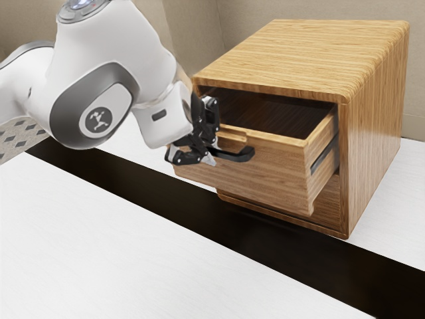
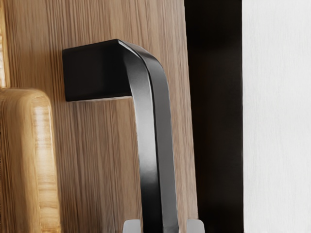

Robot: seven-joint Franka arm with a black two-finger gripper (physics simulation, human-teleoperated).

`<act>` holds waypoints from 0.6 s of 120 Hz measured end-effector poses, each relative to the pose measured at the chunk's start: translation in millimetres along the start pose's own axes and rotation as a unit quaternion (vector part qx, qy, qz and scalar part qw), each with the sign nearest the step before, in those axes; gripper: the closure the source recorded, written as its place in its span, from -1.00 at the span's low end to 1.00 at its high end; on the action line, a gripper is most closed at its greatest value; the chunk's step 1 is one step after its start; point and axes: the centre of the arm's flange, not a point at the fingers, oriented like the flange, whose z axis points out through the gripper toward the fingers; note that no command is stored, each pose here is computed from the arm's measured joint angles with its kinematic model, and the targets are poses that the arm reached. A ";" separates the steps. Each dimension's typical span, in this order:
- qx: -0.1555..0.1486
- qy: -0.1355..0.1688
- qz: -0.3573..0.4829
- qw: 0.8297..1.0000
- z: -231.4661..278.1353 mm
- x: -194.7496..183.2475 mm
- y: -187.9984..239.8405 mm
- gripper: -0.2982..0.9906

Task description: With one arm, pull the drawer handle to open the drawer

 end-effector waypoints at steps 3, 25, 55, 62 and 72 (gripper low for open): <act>0.000 0.000 -0.001 1.000 -1.6 -0.7 3.3 0.68; 0.005 -0.003 0.004 1.000 -19.4 5.8 33.9 0.67; 0.001 -0.007 0.013 1.000 -27.7 21.1 68.2 0.69; 0.003 -0.008 0.015 1.000 -32.2 25.5 77.8 0.69; 0.006 -0.010 0.014 1.000 -41.3 26.7 90.5 0.69</act>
